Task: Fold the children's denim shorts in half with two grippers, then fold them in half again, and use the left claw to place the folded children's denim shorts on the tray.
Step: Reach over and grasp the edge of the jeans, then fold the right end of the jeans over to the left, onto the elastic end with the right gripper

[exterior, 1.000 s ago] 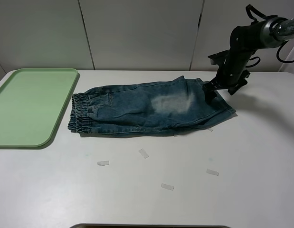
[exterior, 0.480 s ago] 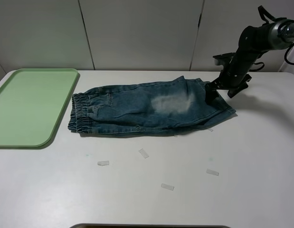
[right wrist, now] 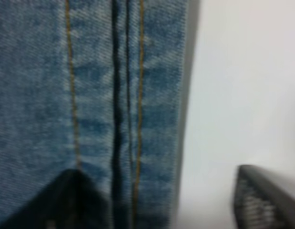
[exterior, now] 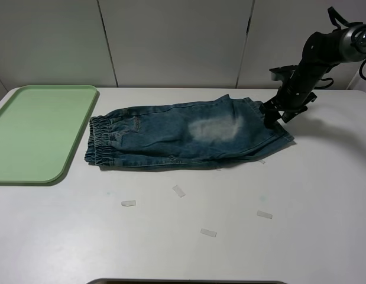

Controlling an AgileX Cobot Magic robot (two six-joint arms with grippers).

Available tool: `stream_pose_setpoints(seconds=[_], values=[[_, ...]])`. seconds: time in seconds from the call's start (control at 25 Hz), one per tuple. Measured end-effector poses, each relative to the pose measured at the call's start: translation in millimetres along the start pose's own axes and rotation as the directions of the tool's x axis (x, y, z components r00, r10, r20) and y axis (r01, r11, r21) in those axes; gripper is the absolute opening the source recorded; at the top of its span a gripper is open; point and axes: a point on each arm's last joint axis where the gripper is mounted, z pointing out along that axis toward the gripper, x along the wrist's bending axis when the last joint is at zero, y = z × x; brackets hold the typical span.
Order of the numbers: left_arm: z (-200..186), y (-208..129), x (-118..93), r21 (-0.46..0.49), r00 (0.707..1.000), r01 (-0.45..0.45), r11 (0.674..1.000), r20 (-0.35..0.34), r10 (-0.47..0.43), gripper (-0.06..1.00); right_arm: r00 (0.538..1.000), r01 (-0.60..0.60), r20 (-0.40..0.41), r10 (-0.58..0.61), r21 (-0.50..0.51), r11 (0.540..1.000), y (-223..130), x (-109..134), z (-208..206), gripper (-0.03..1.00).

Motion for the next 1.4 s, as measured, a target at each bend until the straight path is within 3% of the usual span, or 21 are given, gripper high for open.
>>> stream_pose_setpoints(seconds=[0.32,0.68,0.96,1.4], values=[[0,0,0,0.000,1.000,0.000,1.000,0.000,0.000,0.94,0.999,-0.016,-0.030,0.016,0.013,1.000,-1,4,0,0.02],[0,0,0,0.000,1.000,-0.001,1.000,-0.001,0.001,0.94,1.000,-0.010,-0.009,0.010,0.019,1.000,-1,3,-6,0.01],[0,0,0,0.000,1.000,-0.001,1.000,-0.001,0.001,0.93,0.999,0.014,0.050,-0.014,-0.004,1.000,0,2,-52,0.01],[0,0,0,0.000,1.000,-0.001,1.000,-0.001,0.001,0.93,0.963,0.047,0.263,-0.052,0.024,0.999,-8,-10,-111,0.01]])
